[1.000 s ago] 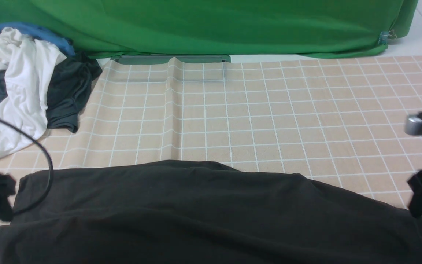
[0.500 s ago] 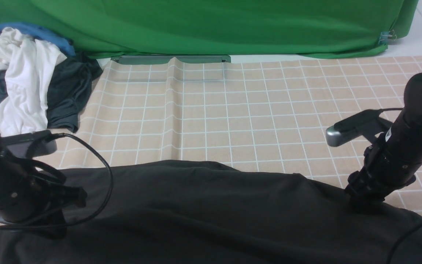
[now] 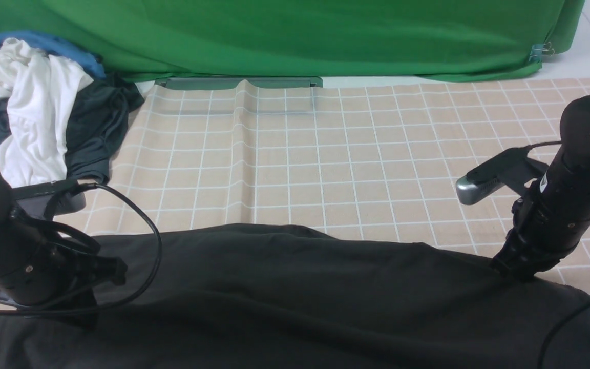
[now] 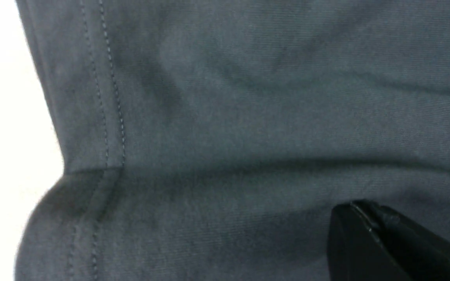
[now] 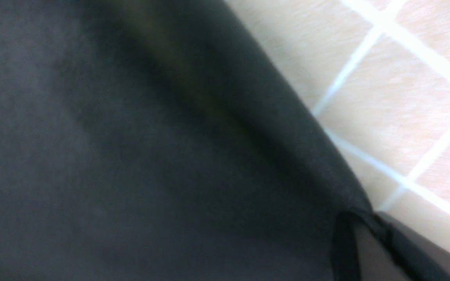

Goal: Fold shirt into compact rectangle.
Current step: 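Pull the folded dark garment lengthwise by its ends to straighten it flat on the table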

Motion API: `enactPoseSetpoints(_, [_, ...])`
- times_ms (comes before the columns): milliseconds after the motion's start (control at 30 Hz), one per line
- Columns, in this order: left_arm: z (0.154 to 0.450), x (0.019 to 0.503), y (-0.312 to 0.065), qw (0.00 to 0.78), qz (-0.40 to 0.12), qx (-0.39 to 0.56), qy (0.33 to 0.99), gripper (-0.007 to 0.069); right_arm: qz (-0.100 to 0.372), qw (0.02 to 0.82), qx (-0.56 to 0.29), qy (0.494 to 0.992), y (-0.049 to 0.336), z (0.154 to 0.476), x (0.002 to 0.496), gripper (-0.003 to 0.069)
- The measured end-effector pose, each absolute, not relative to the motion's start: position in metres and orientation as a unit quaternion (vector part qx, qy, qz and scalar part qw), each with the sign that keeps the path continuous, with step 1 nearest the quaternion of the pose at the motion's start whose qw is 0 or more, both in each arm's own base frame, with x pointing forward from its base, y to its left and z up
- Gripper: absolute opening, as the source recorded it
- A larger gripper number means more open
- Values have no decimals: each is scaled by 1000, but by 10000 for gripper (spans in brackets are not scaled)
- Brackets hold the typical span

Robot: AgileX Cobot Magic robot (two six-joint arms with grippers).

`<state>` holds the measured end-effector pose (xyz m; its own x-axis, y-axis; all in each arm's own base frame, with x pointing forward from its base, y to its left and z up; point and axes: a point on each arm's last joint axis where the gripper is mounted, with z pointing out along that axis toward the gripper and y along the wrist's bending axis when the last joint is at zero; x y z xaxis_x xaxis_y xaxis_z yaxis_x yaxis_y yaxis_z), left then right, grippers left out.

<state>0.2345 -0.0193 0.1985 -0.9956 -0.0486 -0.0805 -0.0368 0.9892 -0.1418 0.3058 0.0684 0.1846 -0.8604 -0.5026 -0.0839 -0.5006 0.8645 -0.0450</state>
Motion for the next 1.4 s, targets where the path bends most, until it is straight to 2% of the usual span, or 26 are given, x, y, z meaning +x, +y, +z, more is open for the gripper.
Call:
enactPoseSetpoints(300, [198, 234, -19, 40, -70, -14, 997, 18, -25, 58, -256, 965, 66, 187, 309, 46])
enactPoseSetpoints(433, [206, 242, -18, 58, -63, -12, 996, 18, -27, 70, -250, 965, 67, 187, 311, 72])
enactPoseSetpoints(500, [217, 251, -16, 83, -48, -16, 995, 18, -29, 74, -238, 968, 66, 188, 312, 144])
enactPoseSetpoints(567, [227, 261, -12, 117, -29, -6, 993, 18, -29, 79, -216, 973, 66, 190, 313, 262])
enactPoseSetpoints(700, [238, 271, -6, 157, 4, 0, 988, 33, -28, 80, -201, 976, 66, 196, 311, 400])
enactPoseSetpoints(867, [234, 279, 2, 176, 53, -1, 983, 141, -28, 84, -198, 976, 65, 205, 307, 417])
enactPoseSetpoints(1033, [206, 292, 4, 144, 68, -2, 987, 348, -28, 93, -198, 975, 64, 211, 306, 412])
enactPoseSetpoints(1167, [183, 299, 8, 109, 91, -20, 990, 477, -28, 94, -198, 975, 64, 212, 305, 412])
enactPoseSetpoints(1267, [168, 301, 11, 85, 107, -20, 990, 526, -28, 93, -198, 975, 64, 212, 305, 412])
enactPoseSetpoints(1400, [158, 305, 14, 80, 123, -31, 989, 526, -28, 93, -198, 975, 64, 212, 305, 412])
